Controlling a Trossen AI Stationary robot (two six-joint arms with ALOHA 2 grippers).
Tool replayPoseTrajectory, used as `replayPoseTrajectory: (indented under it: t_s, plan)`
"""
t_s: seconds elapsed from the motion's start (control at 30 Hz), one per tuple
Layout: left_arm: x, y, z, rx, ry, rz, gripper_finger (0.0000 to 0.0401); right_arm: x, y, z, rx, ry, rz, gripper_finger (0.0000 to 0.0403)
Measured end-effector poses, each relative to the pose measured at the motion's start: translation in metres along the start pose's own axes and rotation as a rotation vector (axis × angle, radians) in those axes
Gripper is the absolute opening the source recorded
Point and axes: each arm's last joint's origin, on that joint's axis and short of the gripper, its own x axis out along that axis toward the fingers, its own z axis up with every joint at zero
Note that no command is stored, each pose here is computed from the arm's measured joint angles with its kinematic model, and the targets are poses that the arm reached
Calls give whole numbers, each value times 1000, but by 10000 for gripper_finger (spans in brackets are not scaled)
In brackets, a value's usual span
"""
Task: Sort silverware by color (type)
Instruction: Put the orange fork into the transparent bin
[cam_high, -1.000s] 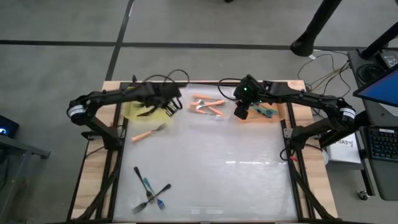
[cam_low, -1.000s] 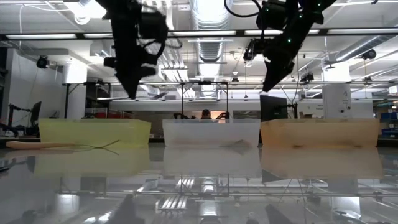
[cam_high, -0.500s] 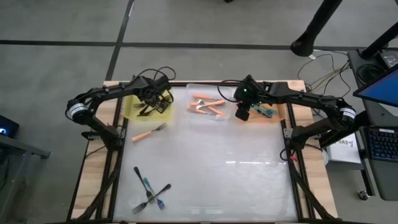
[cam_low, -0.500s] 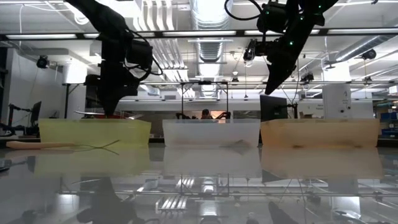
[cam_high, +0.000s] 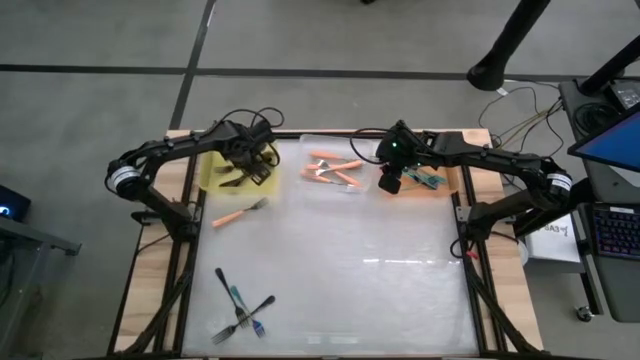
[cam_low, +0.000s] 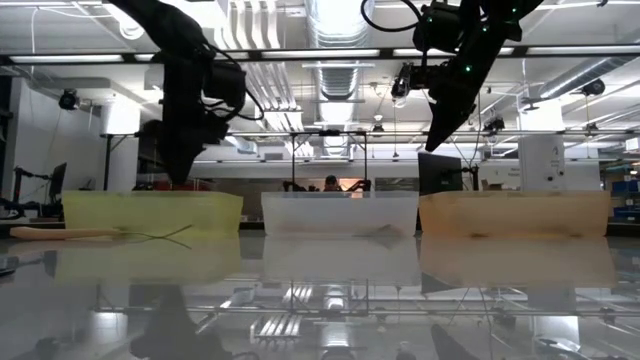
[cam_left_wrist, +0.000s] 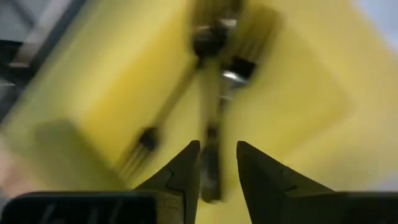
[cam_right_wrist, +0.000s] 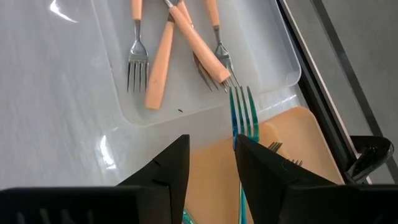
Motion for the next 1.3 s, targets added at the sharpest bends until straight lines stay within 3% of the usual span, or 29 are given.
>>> replayPoseTrajectory:
  t_s: [0.2, 0.63, 0.8, 0.97, 1.3]
  plan:
    - [-10, -11, -5, 30, 15, -227, 95, 0, 0, 0, 0, -1, 0, 121]
    - [-49, -53, -42, 171, -93, -304, 94, 0, 0, 0, 1, -1, 0, 121]
    - [-27, -69, -73, 163, -40, -264, 94, 0, 0, 0, 1, -2, 0, 121]
    - [4, -70, -108, 108, 59, -216, 94, 0, 0, 0, 0, -2, 0, 121]
    - [25, -57, -132, 68, 60, -173, 94, 0, 0, 0, 1, -2, 0, 121]
